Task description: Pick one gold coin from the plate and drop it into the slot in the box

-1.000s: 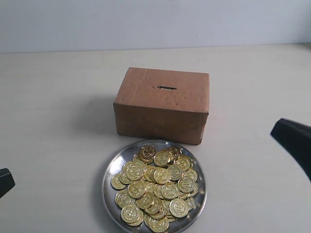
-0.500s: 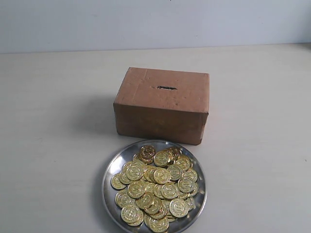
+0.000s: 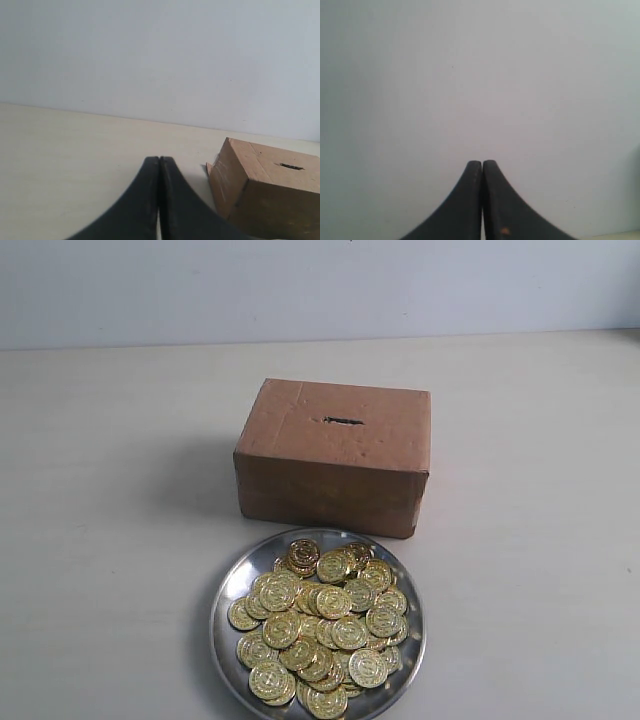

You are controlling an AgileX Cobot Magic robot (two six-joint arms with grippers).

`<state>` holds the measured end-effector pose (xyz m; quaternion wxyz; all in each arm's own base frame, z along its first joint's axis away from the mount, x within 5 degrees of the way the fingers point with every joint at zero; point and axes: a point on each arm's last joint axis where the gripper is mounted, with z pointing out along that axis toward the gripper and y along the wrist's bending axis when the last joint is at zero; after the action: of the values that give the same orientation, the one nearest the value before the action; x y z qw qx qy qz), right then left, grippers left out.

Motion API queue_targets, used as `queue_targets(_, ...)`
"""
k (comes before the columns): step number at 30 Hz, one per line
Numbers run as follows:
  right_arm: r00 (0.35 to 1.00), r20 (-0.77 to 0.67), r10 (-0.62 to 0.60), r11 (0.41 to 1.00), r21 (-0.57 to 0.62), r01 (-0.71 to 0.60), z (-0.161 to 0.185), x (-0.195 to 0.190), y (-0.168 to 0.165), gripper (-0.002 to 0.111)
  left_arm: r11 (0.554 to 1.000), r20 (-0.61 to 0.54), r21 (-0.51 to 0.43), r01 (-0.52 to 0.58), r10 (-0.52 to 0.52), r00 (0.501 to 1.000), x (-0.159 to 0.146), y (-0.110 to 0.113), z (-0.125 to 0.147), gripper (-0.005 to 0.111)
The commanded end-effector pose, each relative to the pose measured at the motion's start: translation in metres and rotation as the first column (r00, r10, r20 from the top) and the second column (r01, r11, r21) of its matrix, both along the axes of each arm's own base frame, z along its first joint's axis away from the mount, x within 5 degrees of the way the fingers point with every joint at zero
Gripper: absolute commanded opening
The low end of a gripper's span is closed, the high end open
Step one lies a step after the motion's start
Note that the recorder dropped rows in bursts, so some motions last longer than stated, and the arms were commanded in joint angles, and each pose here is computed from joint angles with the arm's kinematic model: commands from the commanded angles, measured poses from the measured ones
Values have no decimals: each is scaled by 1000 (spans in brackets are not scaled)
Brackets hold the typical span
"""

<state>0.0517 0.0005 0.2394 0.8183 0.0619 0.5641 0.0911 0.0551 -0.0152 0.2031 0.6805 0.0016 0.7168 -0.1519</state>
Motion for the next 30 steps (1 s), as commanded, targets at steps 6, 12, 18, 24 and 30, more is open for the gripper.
queue_targets(6,1000,6,-6,1000,-6,6,-1,-1,0,0,1000,6,-1,18,-18,1000,-1,-1,0,0)
queue_targets(12,1000,6,-6,1000,-6,6,-1,-1,0,0,1000,6,-1,18,-18,1000,-1,-1,0,0)
queue_targets(18,1000,6,-6,1000,-6,6,-1,-1,0,0,1000,6,-1,18,-18,1000,-1,-1,0,0)
queue_targets(24,1000,4,-6,1000,-6,6,-1,-1,0,0,1000,6,-1,18,-18,1000,-1,-1,0,0)
queue_targets(30,999,-33,-30,996,-88,27,-5,0,0,0,1000,6,-1,18,-18,1000,-1,-1,0,0)
